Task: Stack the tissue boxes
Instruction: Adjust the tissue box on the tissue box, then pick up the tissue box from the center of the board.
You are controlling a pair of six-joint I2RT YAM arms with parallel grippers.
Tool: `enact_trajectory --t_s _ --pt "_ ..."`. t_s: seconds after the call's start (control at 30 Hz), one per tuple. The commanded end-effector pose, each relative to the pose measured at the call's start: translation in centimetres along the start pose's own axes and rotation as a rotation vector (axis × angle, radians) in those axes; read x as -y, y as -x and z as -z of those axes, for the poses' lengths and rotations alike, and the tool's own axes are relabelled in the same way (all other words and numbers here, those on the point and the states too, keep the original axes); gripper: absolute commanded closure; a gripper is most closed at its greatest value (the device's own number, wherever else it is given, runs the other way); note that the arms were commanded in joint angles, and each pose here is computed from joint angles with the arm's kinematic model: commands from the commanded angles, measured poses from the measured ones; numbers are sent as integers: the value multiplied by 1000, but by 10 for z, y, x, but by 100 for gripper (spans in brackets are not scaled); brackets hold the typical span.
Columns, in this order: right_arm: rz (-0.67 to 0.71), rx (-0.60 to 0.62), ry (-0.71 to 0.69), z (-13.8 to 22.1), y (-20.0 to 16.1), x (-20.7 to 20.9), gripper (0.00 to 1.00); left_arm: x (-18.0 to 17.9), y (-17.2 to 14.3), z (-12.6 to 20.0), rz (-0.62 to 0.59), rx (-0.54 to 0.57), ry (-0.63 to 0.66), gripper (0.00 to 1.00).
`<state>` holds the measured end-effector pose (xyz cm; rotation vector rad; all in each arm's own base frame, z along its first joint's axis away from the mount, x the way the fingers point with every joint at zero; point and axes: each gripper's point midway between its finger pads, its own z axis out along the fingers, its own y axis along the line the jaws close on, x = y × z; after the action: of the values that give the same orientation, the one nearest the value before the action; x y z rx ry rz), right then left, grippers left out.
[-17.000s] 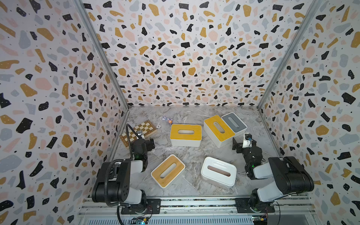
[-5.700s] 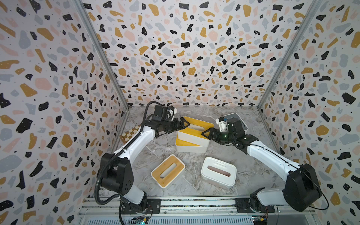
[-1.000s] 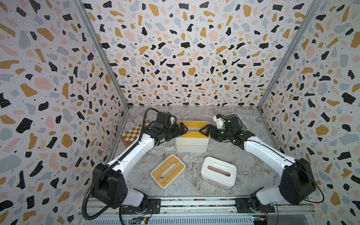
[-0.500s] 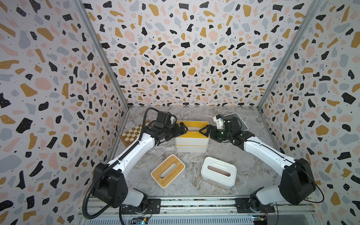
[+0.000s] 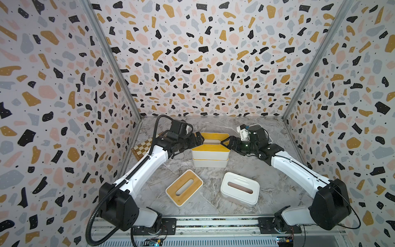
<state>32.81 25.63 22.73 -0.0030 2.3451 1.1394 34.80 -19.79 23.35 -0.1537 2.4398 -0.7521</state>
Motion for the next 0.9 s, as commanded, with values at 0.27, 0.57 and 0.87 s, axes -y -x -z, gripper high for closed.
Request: enact_trajectory --t_s 0.27,0.57,0.87 --pt "68 29 -72 53 0 -6 1 7 -11 70 -88 64 -16 1" --pt "70 15 -221 89 -27 18 1 3 -52 99 -105 9 -37 0" --pt "-26 -29 -396 122 -72 60 1 32 -107 90 -190 -135 -128 0"
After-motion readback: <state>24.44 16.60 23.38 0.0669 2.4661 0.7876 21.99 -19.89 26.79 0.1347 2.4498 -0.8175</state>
